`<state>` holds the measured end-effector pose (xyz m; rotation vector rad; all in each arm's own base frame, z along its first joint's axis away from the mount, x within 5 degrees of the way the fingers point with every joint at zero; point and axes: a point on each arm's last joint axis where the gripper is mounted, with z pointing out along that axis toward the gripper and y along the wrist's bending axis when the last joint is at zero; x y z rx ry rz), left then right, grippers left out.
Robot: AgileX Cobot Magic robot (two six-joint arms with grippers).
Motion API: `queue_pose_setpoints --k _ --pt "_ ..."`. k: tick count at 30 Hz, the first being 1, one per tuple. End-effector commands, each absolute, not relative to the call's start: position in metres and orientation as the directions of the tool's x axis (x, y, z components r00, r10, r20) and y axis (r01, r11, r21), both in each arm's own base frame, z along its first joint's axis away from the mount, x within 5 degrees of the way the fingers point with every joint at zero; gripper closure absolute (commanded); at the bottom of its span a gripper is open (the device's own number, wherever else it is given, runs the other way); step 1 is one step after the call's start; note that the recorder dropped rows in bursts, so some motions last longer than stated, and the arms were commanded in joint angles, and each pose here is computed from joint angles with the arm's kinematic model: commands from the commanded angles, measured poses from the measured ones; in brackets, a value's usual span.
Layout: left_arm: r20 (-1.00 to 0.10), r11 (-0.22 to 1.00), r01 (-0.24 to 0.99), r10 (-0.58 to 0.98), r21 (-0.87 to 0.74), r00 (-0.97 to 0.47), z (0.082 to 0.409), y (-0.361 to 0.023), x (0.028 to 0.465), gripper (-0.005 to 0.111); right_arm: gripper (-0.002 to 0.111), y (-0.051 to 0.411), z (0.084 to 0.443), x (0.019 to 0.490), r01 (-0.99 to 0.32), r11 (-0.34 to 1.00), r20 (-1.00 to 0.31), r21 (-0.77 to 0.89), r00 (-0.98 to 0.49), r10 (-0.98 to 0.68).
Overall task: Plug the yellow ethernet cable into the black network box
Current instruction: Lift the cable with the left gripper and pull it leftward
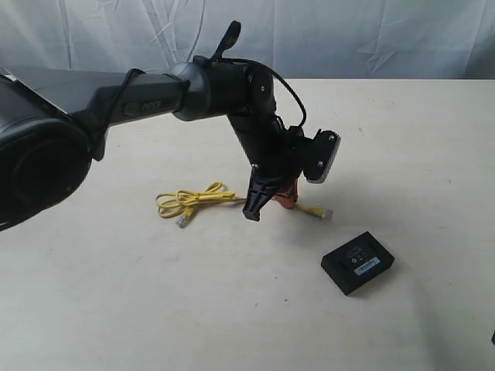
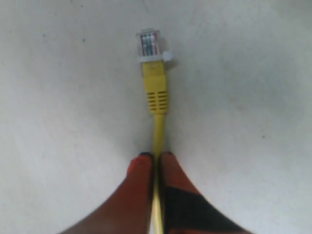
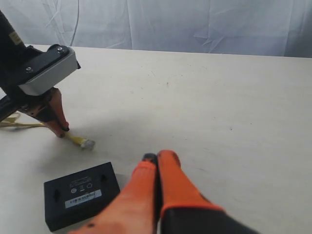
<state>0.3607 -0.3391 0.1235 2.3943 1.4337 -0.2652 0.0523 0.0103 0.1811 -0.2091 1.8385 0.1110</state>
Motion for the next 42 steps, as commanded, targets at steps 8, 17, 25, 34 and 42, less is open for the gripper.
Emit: queue_pose_setpoints --k 8,17,25,34,42 --pt "-0.284 -0.201 0.971 0.931 0.128 0.230 0.210 -0.317 0.343 0.107 0.109 0.010 0.181 0.052 -0.197 0.980 -0.965 -0.033 -0.250 -0.083" --pt "-0.276 -0.109 0.987 0.951 0.119 0.138 0.231 -0.266 0.318 0.107 0.109 0.010 0.181 0.052 -0.197 0.980 -0.965 -0.033 -0.250 -0.083" --pt "-0.277 -0.032 0.981 0.957 0.192 0.086 0.235 -0.213 0.284 0.107 0.109 0.009 0.181 0.052 -0.195 0.978 -0.963 -0.068 -0.244 -0.116" --pt "-0.269 0.003 0.993 0.963 0.120 0.029 0.226 -0.193 0.253 0.107 0.109 0.010 0.187 0.054 -0.193 0.979 -0.976 -0.065 -0.190 -0.102" --pt "-0.356 0.102 0.986 0.933 0.129 -0.050 0.218 -0.181 0.229 0.107 0.109 0.010 0.215 0.055 -0.175 0.980 -0.989 -0.096 0.127 -0.074"
